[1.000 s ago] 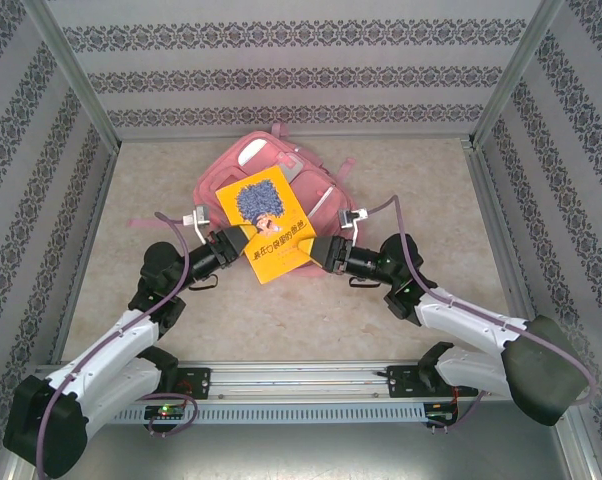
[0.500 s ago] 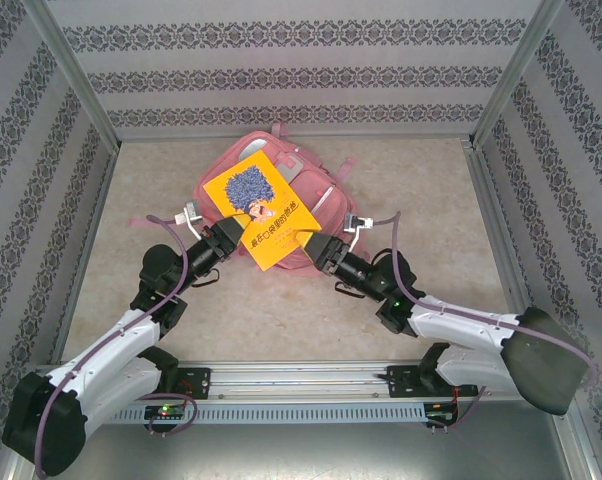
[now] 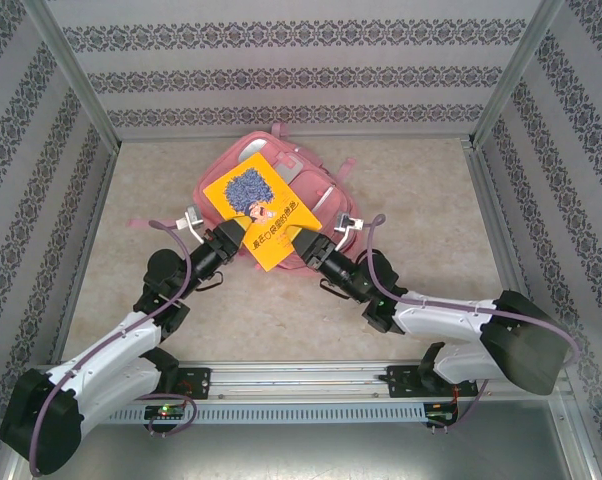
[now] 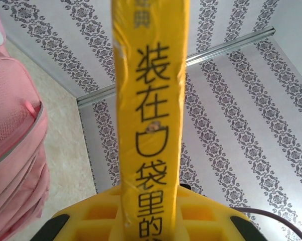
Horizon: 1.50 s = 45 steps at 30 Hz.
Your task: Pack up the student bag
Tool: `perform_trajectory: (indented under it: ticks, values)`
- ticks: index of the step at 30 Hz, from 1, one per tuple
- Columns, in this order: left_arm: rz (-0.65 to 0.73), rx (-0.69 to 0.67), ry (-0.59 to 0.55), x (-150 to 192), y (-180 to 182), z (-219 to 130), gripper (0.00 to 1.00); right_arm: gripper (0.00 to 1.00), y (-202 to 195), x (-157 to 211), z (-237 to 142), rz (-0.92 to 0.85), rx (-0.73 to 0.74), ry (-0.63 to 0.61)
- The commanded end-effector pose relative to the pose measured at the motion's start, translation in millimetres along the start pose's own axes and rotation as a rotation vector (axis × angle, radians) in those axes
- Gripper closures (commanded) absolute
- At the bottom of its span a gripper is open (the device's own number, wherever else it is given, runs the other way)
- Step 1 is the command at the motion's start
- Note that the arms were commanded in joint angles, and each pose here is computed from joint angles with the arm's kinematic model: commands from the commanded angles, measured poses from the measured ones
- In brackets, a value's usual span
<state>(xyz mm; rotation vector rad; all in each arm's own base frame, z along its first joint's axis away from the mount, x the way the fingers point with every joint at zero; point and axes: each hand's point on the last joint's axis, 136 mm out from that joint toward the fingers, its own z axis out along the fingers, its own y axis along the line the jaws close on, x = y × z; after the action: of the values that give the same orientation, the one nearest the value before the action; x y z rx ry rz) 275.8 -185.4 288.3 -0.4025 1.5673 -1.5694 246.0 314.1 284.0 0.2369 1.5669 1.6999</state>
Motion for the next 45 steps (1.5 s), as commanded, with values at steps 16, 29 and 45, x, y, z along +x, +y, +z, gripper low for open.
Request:
perform_trajectory:
  ticks: [16, 29, 45]
  values:
    - [0.055, 0.059, -0.019, 4, -17, 1, 0.92, 1.00, 5, -25, -2, -0.019, 0.007, -0.148]
    - [0.360, -0.331, 0.281, 28, 33, 17, 0.59, 1.00, -63, -98, -125, -0.267, 0.503, -0.272]
    - [0.660, -0.569, 0.721, 37, 99, 125, 0.47, 1.00, -99, -102, -187, -0.281, 0.636, -0.211]
